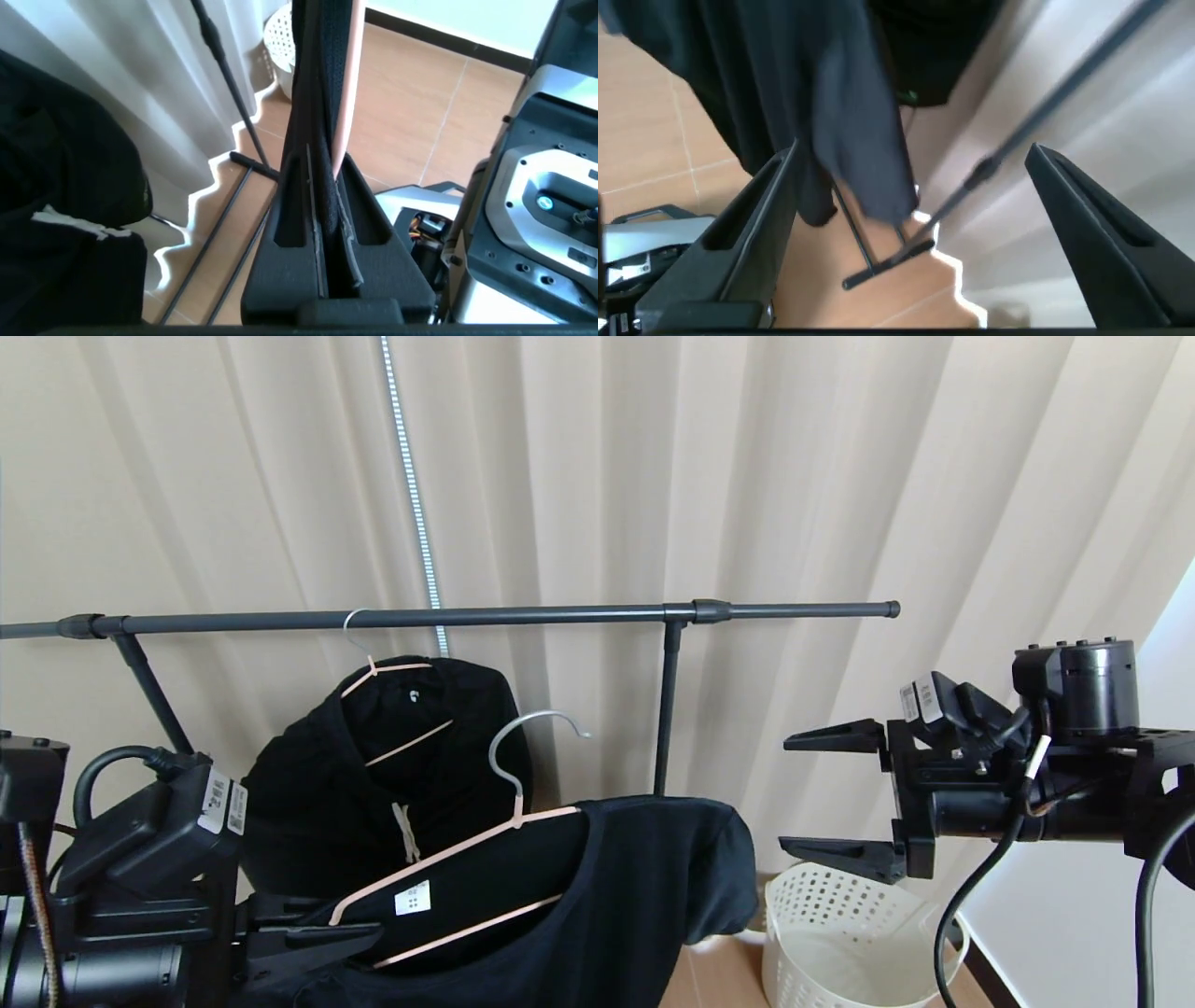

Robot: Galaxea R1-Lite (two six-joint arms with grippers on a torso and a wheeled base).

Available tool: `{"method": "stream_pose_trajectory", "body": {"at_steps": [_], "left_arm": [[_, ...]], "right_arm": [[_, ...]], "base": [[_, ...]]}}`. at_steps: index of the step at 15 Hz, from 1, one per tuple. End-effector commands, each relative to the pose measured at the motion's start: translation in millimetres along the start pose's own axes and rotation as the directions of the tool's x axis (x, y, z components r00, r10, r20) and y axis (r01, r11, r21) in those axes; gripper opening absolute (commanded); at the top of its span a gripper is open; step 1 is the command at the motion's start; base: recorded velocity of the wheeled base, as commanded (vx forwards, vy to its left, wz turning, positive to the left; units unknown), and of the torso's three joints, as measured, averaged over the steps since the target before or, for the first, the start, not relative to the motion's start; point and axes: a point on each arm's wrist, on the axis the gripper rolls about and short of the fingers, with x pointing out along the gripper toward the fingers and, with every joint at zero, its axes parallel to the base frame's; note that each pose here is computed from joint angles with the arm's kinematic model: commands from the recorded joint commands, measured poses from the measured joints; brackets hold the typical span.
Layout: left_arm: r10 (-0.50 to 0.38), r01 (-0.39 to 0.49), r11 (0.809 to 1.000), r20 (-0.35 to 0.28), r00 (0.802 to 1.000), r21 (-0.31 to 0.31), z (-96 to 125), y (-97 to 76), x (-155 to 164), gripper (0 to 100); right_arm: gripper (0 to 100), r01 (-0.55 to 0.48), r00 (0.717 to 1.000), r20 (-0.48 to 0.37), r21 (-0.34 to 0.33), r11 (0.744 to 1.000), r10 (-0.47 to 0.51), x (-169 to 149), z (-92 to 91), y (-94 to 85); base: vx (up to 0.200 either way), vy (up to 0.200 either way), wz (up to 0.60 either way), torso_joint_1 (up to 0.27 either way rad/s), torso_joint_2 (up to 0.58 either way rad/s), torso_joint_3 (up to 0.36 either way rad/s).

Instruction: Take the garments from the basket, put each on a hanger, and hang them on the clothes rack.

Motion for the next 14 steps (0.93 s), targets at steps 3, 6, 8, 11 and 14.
{"method": "stream_pose_trajectory", "body": {"at_steps": [3,6,8,11,14], "left_arm": [[-0.026,0.026,1.0,-0.01,1.0,-0.002,-1.2,-1.0,4.8,0],[-0.03,0.03,1.0,-0.013,0.999,-0.003,-3.0,-2.7,4.6,0],[-0.046,0.046,0.999,-0.013,0.999,0.005,-2.6,-5.3,6.1,0],[-0.05,0.05,0.999,-0.006,0.999,0.015,-1.1,-7.4,5.4,0],[-0.051,0.051,0.999,-0.005,0.999,0.017,-0.6,-7.4,5.5,0]], "right_arm": [[100,-0.127,0.989,0.066,-0.107,0.986,0.134,17.1,23.7,19.1],[100,-0.195,0.976,0.074,-0.129,0.972,0.205,32.9,26.8,24.5],[100,-0.243,0.965,0.069,-0.136,0.961,0.254,51.2,27.9,27.6],[100,-0.298,0.95,0.056,-0.13,0.946,0.307,75.6,24.6,29.6],[100,-0.336,0.938,0.046,-0.127,0.933,0.344,89.4,22.7,34.7]], "base": [[0.0,0.0,0.0,0.0,0.0,0.0],[0.0,0.0,0.0,0.0,0.0,0.0],[0.0,0.0,0.0,0.0,0.0,0.0],[0.0,0.0,0.0,0.0,0.0,0.0],[0.0,0.0,0.0,0.0,0.0,0.0]]}}
